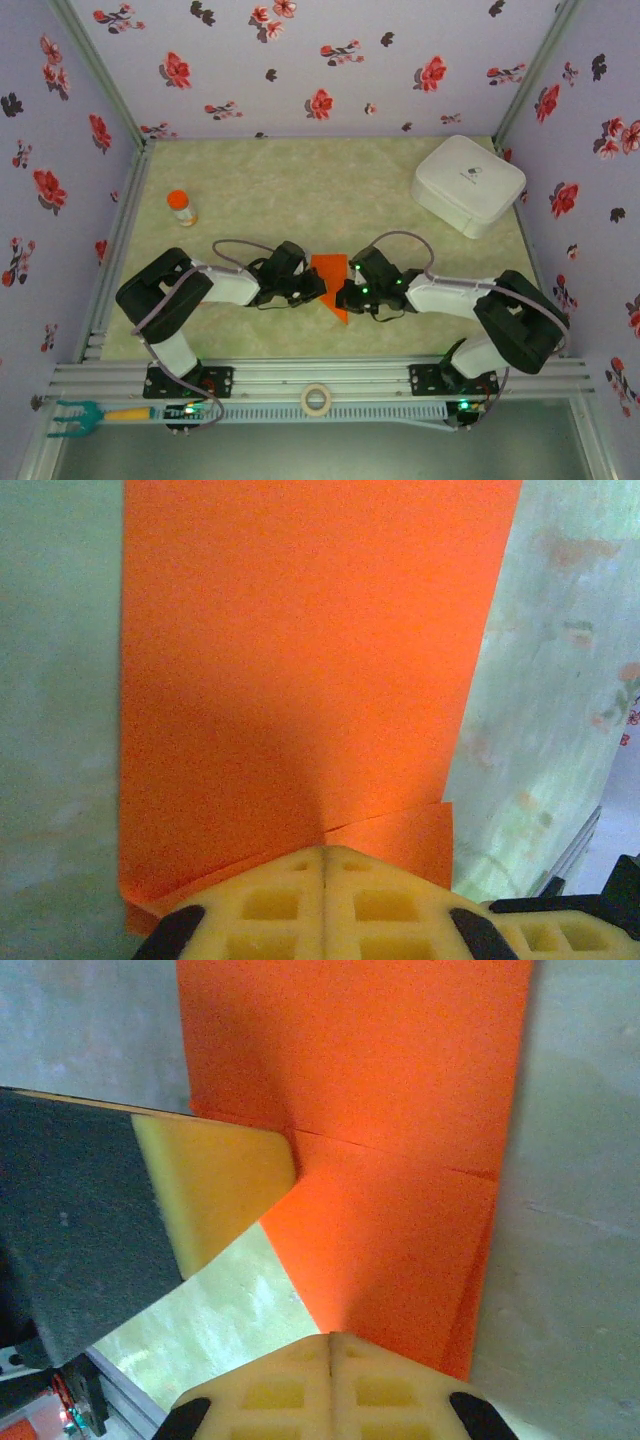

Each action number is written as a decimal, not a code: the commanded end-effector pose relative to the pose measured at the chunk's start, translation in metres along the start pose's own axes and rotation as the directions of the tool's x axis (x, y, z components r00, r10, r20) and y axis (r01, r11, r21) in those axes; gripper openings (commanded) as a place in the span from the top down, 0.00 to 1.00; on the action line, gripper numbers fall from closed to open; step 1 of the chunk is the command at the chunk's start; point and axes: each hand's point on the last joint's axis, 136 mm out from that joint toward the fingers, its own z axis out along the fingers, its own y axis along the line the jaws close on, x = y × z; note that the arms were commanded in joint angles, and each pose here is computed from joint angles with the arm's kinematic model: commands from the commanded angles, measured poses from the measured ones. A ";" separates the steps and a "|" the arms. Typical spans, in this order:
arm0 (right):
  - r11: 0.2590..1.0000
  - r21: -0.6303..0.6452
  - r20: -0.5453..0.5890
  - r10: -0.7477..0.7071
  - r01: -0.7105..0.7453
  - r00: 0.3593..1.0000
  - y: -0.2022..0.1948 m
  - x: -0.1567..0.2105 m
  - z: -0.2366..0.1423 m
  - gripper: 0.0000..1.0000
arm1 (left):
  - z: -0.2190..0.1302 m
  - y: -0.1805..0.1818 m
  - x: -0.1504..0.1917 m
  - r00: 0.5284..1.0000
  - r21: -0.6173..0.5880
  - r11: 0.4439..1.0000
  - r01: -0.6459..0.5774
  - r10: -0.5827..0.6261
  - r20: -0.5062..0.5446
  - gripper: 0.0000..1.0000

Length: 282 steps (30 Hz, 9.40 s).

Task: Fold a paper plane with a square sheet of paper (pick it up from the middle)
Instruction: Third fold the triangle at the center of the table, then fourth fold the wing at the center of the table.

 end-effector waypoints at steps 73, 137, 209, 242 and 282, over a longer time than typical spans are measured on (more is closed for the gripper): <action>0.990 0.103 -0.022 0.102 -0.099 0.995 -0.046 0.016 0.015 0.99 | -0.019 -0.007 -0.006 0.988 -0.022 0.988 -0.153 0.152 -0.025 0.94; 0.993 0.106 0.208 -0.073 0.051 0.975 -0.002 -0.042 -0.023 0.60 | -0.081 0.013 -0.038 0.954 -0.121 0.990 -0.067 0.099 0.283 0.76; 0.969 -0.210 0.149 -0.101 0.131 0.984 0.034 -0.043 -0.017 0.93 | -0.093 0.014 -0.060 0.987 0.040 0.999 0.011 -0.017 0.162 0.49; 0.992 -0.073 0.198 -0.085 0.102 0.976 0.007 -0.048 -0.033 0.65 | -0.067 0.004 -0.088 0.975 0.107 0.992 0.065 -0.086 0.205 0.99; 0.379 0.593 0.205 -0.924 0.710 0.322 0.051 -0.011 -0.038 0.49 | -0.062 -0.023 -0.078 0.985 0.145 0.989 0.029 -0.052 0.163 0.80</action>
